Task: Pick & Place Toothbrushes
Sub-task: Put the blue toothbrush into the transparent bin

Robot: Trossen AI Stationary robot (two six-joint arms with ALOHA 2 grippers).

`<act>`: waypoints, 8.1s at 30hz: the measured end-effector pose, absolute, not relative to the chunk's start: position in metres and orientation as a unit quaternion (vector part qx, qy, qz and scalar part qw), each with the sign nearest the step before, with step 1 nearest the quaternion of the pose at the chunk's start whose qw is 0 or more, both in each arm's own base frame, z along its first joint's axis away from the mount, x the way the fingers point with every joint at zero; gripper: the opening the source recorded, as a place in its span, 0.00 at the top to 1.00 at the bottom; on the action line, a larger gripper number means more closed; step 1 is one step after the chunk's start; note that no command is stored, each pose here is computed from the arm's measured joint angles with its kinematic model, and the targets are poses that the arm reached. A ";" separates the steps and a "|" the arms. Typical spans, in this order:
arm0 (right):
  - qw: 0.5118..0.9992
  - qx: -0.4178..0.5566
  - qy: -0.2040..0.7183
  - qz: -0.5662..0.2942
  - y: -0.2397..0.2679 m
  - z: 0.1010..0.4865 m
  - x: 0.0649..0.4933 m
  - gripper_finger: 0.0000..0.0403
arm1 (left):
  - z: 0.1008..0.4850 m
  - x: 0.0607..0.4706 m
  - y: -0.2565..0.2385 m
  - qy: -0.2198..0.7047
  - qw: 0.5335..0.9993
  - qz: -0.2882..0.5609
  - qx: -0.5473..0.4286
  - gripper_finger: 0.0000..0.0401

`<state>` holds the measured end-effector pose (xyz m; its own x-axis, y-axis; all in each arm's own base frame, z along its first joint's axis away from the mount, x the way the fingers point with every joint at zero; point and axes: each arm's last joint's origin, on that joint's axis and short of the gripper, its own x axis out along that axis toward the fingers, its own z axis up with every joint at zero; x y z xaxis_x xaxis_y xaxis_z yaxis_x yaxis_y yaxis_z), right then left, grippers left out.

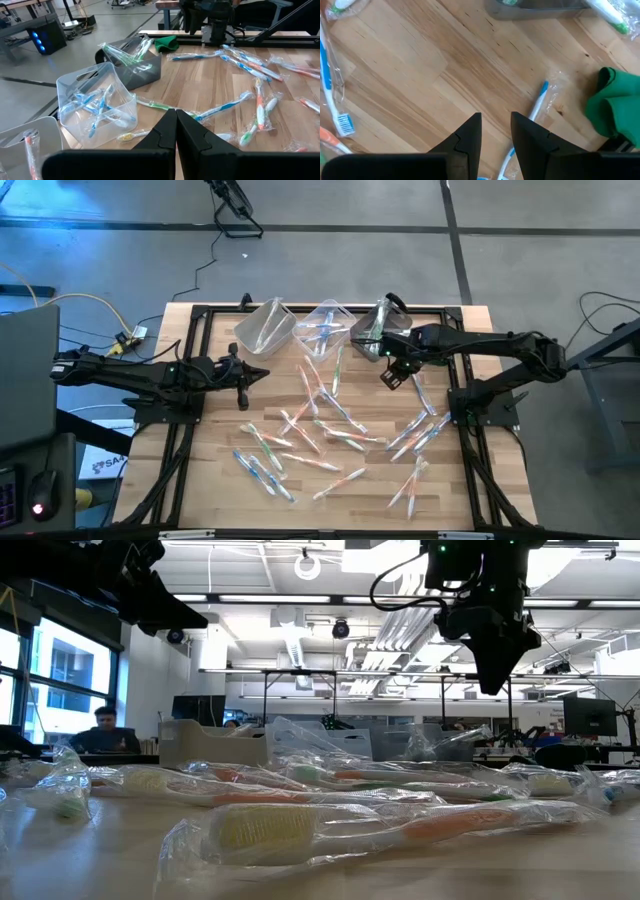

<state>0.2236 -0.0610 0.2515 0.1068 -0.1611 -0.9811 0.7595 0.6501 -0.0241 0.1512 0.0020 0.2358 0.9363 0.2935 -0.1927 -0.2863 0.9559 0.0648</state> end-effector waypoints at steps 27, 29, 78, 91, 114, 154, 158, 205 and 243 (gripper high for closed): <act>0.565 0.336 0.621 -0.427 -0.050 0.180 0.185 0.76 | 0.232 0.150 0.002 0.120 0.982 0.147 0.020 1.00; 0.565 0.340 0.618 -0.428 -0.051 0.175 0.183 0.76 | 0.232 0.150 0.002 0.120 0.982 0.147 0.020 1.00; 0.573 0.378 0.599 -0.412 -0.051 0.126 0.164 0.95 | 0.232 0.150 0.002 0.121 0.981 0.148 0.010 1.00; 0.575 0.374 0.600 -0.413 -0.051 0.126 0.164 0.96 | 0.232 0.150 0.002 0.121 0.981 0.148 0.010 1.00; 0.698 0.325 0.557 -0.311 -0.059 0.178 0.193 0.97 | 0.231 0.150 0.002 0.123 0.981 0.148 0.010 1.00; 0.978 0.052 0.071 -0.189 -0.067 0.254 0.283 0.97 | 0.244 0.153 0.007 0.048 0.967 0.248 -0.010 0.87; 0.977 0.052 0.084 -0.190 -0.069 0.245 0.289 0.97 | 0.247 0.157 0.007 0.026 0.966 0.256 -0.017 0.73; 0.975 0.028 0.081 -0.203 -0.073 0.228 0.303 0.97 | 0.234 0.251 0.088 -0.108 0.987 0.117 -0.023 0.65; 0.970 0.011 0.129 -0.206 -0.060 0.219 0.304 0.97 | 0.235 0.318 0.107 -0.023 0.998 0.056 -0.035 0.65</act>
